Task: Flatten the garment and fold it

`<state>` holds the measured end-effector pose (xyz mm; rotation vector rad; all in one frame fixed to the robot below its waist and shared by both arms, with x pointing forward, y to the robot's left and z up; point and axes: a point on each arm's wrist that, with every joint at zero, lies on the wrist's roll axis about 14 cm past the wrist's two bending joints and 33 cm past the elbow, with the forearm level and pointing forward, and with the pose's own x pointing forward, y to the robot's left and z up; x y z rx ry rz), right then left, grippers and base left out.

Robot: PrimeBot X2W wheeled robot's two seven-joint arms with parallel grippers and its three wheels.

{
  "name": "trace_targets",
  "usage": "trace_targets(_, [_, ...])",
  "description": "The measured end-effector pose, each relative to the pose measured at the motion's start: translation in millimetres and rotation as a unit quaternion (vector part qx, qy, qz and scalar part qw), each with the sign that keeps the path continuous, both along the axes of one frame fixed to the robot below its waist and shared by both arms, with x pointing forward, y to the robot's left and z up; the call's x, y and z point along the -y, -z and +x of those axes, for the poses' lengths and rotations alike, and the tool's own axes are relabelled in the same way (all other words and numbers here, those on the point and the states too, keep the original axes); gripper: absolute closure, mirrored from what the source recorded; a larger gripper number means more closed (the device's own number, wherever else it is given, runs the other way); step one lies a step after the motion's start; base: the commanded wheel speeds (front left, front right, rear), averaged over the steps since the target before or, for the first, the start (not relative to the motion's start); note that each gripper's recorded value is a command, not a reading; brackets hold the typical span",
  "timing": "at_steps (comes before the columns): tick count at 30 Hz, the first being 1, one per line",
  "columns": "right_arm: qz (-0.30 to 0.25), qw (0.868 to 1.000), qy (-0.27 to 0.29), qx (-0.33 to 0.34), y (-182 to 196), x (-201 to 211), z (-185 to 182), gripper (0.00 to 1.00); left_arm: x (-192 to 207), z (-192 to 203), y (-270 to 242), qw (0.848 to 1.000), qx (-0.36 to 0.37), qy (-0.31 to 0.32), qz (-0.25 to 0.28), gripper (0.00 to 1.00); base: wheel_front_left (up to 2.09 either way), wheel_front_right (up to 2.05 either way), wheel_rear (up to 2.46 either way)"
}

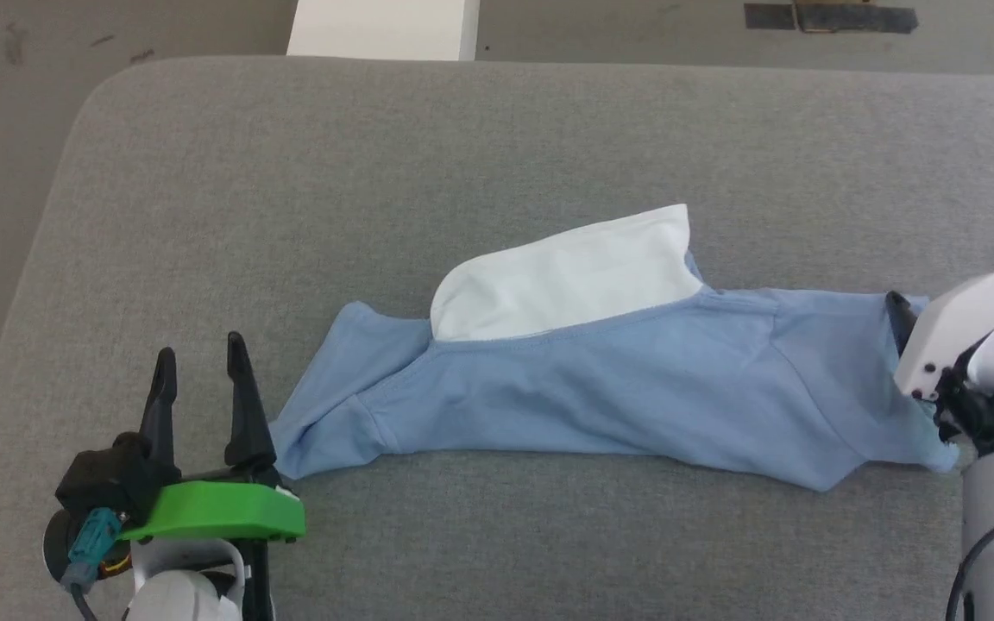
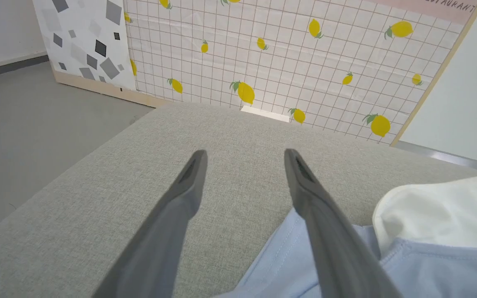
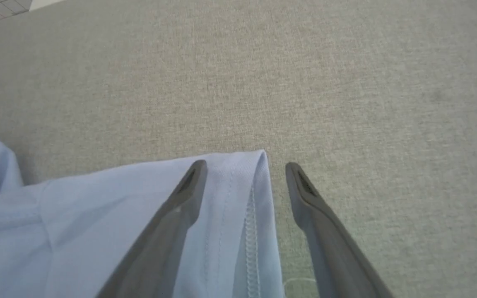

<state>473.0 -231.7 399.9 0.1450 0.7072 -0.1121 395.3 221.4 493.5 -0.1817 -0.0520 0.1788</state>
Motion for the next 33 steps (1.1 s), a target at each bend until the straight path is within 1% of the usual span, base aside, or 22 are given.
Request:
trace_targets(3, [0.000,0.999,-0.006,-0.033,11.3,-4.6,5.7,0.00,-3.4,-0.4,6.4,1.000,-0.007,-0.003,-0.002,0.00,0.00,0.00,0.00])
trace_targets(4, [-0.002,0.998,-0.010,-0.055,18.8,-6.5,3.7,0.34,-4.2,-1.2,9.7,1.000,-0.011,-0.002,-0.002,0.00,0.00,0.00,0.00])
trace_targets(6, [-0.006,0.997,-0.017,-0.081,25.7,-9.3,2.2,0.93,-6.3,-3.4,15.2,1.000,-0.020,-0.002,0.003,0.00,0.00,0.00,0.00])
trace_targets(7, [-0.009,0.996,-0.020,-0.087,25.7,-9.9,3.7,1.00,-7.5,-4.5,17.1,1.000,-0.023,-0.003,0.005,0.00,0.00,0.00,0.00])
trace_targets(10, [-0.012,0.996,-0.028,-0.085,22.5,-13.7,6.9,1.00,-7.7,-7.6,24.7,0.999,-0.034,-0.001,0.004,0.00,0.00,0.00,0.00])
trace_targets(14, [-0.012,0.999,-0.022,-0.037,10.6,-11.5,7.7,1.00,-2.5,-12.6,35.8,0.999,-0.052,0.015,0.002,0.00,0.00,0.00,0.00])
trace_targets(20, [-0.004,1.000,-0.014,0.007,-2.5,-7.7,-6.5,1.00,3.2,-19.1,60.7,0.989,-0.138,0.050,0.001,0.00,0.00,0.00,0.00])
trace_targets(27, [-0.003,1.000,-0.005,0.030,-14.2,1.2,-23.8,1.00,8.2,-27.0,88.5,0.961,-0.262,0.087,-0.005,0.00,0.00,0.00,0.00])
trace_targets(30, [-0.003,0.999,-0.002,0.036,-18.5,3.7,-29.6,1.00,11.5,-33.1,100.4,0.944,-0.316,0.098,-0.009,0.00,0.00,0.00,0.00])
trace_targets(32, [-0.004,0.999,-0.001,0.037,-19.9,5.0,-34.4,1.00,15.4,-40.8,110.8,0.927,-0.359,0.110,-0.018,0.00,0.00,0.00,0.00])
trace_targets(33, [-0.003,0.999,0.000,0.037,-20.2,5.4,-36.3,1.00,16.7,-42.6,113.0,0.920,-0.373,0.115,-0.016,0.00,0.00,0.00,0.00])
